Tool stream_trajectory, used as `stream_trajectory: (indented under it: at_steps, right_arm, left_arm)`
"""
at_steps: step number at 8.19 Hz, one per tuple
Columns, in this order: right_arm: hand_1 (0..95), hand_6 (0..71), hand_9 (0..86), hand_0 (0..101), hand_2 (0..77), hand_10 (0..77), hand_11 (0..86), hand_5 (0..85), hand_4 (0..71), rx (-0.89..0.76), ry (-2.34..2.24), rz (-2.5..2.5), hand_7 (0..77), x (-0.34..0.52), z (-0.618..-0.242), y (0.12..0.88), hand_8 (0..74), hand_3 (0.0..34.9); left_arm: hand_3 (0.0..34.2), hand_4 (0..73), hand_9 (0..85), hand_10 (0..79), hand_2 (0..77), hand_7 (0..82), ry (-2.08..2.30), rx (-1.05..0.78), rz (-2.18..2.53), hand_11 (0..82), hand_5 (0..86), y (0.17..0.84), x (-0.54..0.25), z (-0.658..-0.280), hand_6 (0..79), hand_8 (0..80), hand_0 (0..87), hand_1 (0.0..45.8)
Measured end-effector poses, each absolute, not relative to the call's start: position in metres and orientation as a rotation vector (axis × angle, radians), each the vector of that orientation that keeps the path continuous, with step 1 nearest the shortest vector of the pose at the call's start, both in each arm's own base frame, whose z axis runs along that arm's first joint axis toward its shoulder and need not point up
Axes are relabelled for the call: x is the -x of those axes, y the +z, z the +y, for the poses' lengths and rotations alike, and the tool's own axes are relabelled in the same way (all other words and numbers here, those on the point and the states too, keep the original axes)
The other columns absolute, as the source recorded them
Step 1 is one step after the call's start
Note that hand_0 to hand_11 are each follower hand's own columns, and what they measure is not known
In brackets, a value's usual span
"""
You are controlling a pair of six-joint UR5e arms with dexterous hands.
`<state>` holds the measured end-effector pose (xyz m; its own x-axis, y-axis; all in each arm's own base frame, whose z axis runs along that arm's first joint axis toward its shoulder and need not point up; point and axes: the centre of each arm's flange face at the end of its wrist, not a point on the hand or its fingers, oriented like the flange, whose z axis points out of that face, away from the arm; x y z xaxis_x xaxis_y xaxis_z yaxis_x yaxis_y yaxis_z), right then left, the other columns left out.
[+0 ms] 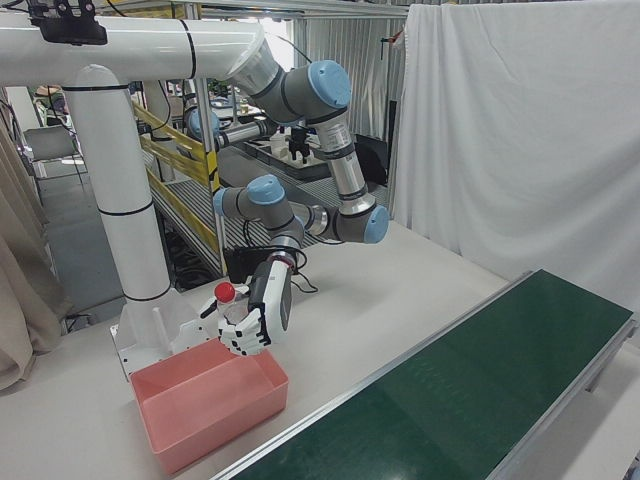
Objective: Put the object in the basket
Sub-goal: 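Lower the bottle into the pink basket and open the left hand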
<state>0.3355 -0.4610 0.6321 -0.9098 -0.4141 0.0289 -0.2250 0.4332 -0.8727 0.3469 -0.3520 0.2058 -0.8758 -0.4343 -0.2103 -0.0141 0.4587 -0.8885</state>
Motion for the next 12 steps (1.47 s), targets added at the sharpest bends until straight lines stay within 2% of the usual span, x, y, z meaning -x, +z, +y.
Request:
stream_trajectory:
  at_steps: [1, 2, 4, 5, 6, 7, 8, 9, 10, 11, 12]
  right_arm:
    - [0.0, 0.0, 0.0, 0, 1.1, 0.0, 0.0, 0.0, 0.5, 0.563, -1.474, 2.494, 0.5, -0.336, -0.461, 0.632, 0.0, 0.1]
    - [0.0, 0.0, 0.0, 0, 1.1, 0.0, 0.0, 0.0, 0.5, 0.563, -1.475, 2.493, 0.5, -0.336, -0.461, 0.632, 0.0, 0.1]
    - [0.0, 0.0, 0.0, 0, 0.5, 0.0, 0.0, 0.0, 0.5, 0.563, -1.475, 2.493, 0.5, -0.336, -0.461, 0.632, 0.0, 0.2]
    - [0.0, 0.0, 0.0, 0, 0.5, 0.0, 0.0, 0.0, 0.5, 0.563, -1.474, 2.494, 0.5, -0.336, -0.461, 0.632, 0.0, 0.1]
    - [0.0, 0.0, 0.0, 0, 1.1, 0.0, 0.0, 0.0, 0.5, 0.563, -1.474, 2.494, 0.5, -0.336, -0.461, 0.632, 0.0, 0.2]
    - [0.0, 0.0, 0.0, 0, 0.5, 0.0, 0.0, 0.0, 0.5, 0.563, -1.474, 2.494, 0.5, -0.336, -0.461, 0.632, 0.0, 0.2]
    - [0.0, 0.0, 0.0, 0, 0.5, 0.0, 0.0, 0.0, 0.5, 0.563, -1.474, 2.494, 0.5, -0.336, -0.461, 0.632, 0.0, 0.1]
    - [0.0, 0.0, 0.0, 0, 0.5, 0.0, 0.0, 0.0, 0.5, 0.563, -1.474, 2.494, 0.5, -0.336, -0.461, 0.632, 0.0, 0.2]
    - [0.0, 0.0, 0.0, 0, 0.5, 0.0, 0.0, 0.0, 0.5, 0.563, -1.475, 2.493, 0.5, -0.336, -0.461, 0.632, 0.0, 0.2]
    - [0.0, 0.0, 0.0, 0, 0.5, 0.0, 0.0, 0.0, 0.5, 0.563, -1.475, 2.493, 0.5, -0.336, -0.461, 0.632, 0.0, 0.2]
    - [0.0, 0.0, 0.0, 0, 0.5, 0.0, 0.0, 0.0, 0.5, 0.563, -1.475, 2.493, 0.5, -0.336, -0.461, 0.632, 0.0, 0.2]
  left_arm:
    - [0.0, 37.1, 54.5, 60.0, 31.6, 57.8, -1.405, 0.373, 2.303, 54.5, 64.9, 0.205, -0.346, -0.346, 60.5, 68.7, 80.0, 18.5]
    - [0.0, 37.1, 54.5, 60.0, 26.7, 57.8, -1.407, 0.370, 2.301, 54.5, 64.9, 0.205, -0.345, -0.343, 60.5, 68.7, 80.0, 19.1]
    - [0.0, 37.1, 54.5, 60.0, 6.5, 57.8, -1.399, 0.343, 2.300, 54.5, 64.9, 0.205, -0.343, -0.342, 60.5, 68.7, 76.7, 18.0]
    - [0.0, 37.1, 54.5, 60.0, 3.8, 57.8, -1.393, 0.345, 2.309, 54.5, 64.9, 0.209, -0.339, -0.339, 60.0, 68.7, 60.8, 6.5]
    - [0.7, 33.3, 55.1, 49.6, 3.3, 54.5, -1.383, 0.361, 2.332, 55.1, 67.1, 0.215, -0.332, -0.335, 55.6, 56.7, 41.3, 0.5]
    - [0.7, 33.3, 55.1, 49.6, 3.3, 54.5, -1.367, 0.396, 2.361, 55.1, 67.1, 0.215, -0.327, -0.328, 55.6, 56.7, 41.3, 0.5]
    - [0.7, 26.7, 40.4, 36.5, 2.7, 40.4, -1.346, 0.440, 2.394, 49.6, 60.5, 0.210, -0.319, -0.319, 40.4, 41.5, 39.2, 1.1]
    - [0.7, 13.6, 20.7, 17.4, 1.1, 9.8, -1.328, 0.477, 2.416, 30.0, 44.2, 0.205, -0.313, -0.310, 12.0, 16.9, 50.6, 1.1]
    - [0.6, 15.3, 20.2, 19.6, 1.1, 7.6, -1.319, 0.498, 2.423, 29.5, 44.7, 0.204, -0.310, -0.305, 12.0, 18.5, 50.7, 1.1]
    - [0.6, 11.4, 18.5, 18.5, 1.1, 8.7, -1.316, 0.509, 2.425, 27.3, 44.7, 0.203, -0.308, -0.302, 12.0, 16.9, 50.6, 1.1]
    - [0.7, 12.0, 18.0, 18.5, 1.1, 8.7, -1.314, 0.515, 2.426, 27.3, 44.7, 0.203, -0.308, -0.300, 10.9, 16.4, 50.6, 1.1]
